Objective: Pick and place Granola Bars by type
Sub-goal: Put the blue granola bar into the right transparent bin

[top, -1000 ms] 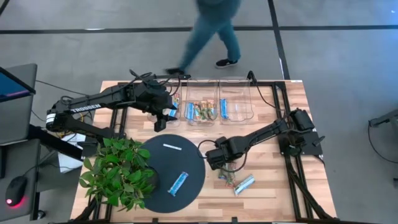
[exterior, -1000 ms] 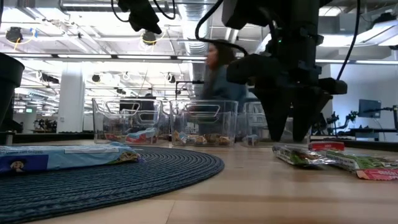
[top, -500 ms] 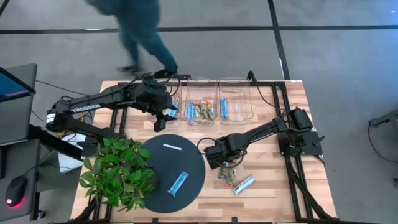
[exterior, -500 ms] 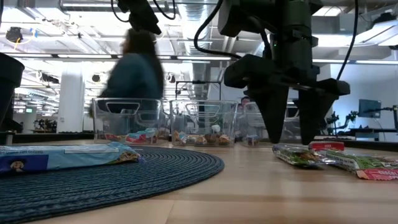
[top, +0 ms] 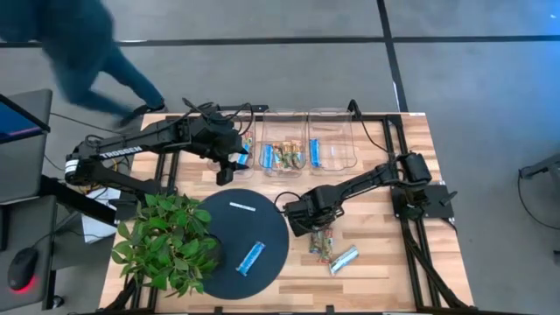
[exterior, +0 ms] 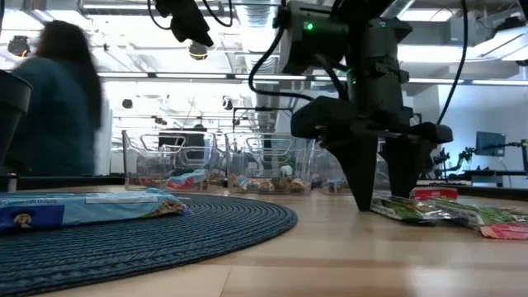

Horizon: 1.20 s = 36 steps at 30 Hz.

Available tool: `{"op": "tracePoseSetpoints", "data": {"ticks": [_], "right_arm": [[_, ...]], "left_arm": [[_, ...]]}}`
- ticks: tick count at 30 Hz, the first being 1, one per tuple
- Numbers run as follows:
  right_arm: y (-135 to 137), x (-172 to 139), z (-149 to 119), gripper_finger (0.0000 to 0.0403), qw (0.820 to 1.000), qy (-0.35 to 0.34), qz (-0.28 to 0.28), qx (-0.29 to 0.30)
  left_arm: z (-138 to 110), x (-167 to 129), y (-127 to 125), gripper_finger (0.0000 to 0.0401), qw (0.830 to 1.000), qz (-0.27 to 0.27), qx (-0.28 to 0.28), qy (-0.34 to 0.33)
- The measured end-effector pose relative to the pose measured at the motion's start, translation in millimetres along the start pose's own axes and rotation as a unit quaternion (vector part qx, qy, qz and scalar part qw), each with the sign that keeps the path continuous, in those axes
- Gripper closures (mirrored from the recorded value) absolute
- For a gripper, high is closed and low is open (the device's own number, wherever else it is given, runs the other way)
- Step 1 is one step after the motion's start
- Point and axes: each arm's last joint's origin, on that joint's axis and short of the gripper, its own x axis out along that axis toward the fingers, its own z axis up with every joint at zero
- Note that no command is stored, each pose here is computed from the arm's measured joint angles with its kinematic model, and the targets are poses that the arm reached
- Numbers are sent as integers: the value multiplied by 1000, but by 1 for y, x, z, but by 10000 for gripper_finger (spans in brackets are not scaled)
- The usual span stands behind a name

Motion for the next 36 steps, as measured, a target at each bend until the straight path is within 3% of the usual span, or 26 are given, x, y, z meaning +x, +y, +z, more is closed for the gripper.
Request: {"op": "tracePoseSetpoints", "data": {"ticks": [6, 16, 36], "right_arm": [[1, 6, 2, 201, 1000, 8, -7, -4], [1, 3, 5, 281, 999, -3, -19, -44], [19, -23, 31, 293, 983, -84, 17, -160]], "left_arm": [[-1, 0, 0, 186, 1000, -1, -1, 4], [-1, 0, 1, 186, 1000, 24, -12, 7], [-1, 0, 2, 186, 998, 33, -53, 5]]}}
